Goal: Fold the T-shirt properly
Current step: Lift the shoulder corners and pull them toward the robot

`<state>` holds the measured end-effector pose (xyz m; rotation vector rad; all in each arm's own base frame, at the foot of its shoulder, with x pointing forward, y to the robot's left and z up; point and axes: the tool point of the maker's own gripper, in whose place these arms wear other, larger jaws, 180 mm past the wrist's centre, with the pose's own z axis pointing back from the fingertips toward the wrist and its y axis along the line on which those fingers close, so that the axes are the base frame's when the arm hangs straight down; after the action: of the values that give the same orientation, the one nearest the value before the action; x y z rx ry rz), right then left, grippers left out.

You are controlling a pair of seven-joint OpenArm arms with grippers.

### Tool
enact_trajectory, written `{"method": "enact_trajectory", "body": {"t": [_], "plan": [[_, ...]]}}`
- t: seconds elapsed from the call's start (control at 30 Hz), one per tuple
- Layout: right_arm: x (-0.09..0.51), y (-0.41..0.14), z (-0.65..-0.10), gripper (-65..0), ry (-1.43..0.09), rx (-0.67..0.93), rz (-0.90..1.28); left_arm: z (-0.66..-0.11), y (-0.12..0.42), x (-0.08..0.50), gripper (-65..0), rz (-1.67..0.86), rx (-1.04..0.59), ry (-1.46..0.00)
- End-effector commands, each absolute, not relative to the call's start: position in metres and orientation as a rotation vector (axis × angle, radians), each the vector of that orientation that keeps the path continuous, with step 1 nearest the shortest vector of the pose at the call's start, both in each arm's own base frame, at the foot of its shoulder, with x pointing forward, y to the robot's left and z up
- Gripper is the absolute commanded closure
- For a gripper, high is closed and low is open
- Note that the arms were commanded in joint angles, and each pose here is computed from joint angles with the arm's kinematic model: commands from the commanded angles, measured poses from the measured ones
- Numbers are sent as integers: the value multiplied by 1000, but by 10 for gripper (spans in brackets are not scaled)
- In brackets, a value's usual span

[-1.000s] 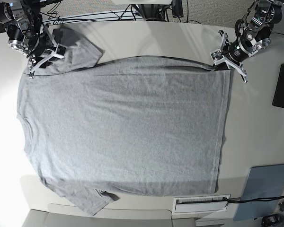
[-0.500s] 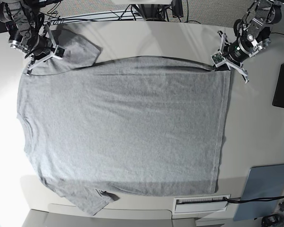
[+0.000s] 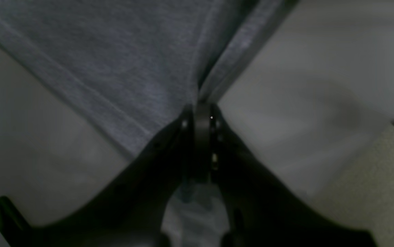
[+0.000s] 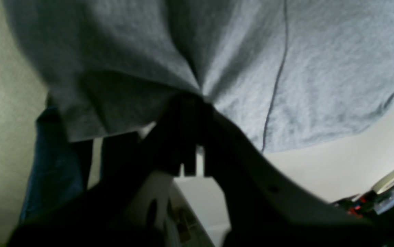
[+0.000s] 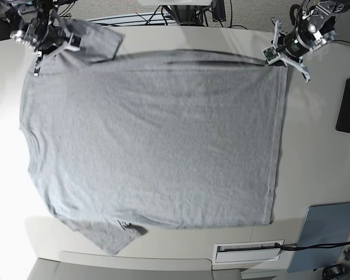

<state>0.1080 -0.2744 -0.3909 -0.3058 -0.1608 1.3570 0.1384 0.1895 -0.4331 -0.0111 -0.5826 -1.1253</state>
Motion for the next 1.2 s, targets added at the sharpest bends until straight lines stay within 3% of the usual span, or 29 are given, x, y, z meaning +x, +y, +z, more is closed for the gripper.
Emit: {"method": "enact_trajectory", "body": {"t": [0.0, 0.4, 0.97, 1.17], "plan": [[109, -279, -385, 0, -153, -344, 1380, -446, 204, 109, 0, -1168, -12, -440], [60, -276, -384, 0, -69, -326, 1398, -447, 203, 62, 0, -1173, -59, -348], [54, -280, -384, 0, -48, -336, 1402, -442, 223, 49, 0, -1154, -39, -304], [75, -280, -371, 0, -117, -411, 1379, -434, 228, 73, 0, -1126, -7, -358]]}}
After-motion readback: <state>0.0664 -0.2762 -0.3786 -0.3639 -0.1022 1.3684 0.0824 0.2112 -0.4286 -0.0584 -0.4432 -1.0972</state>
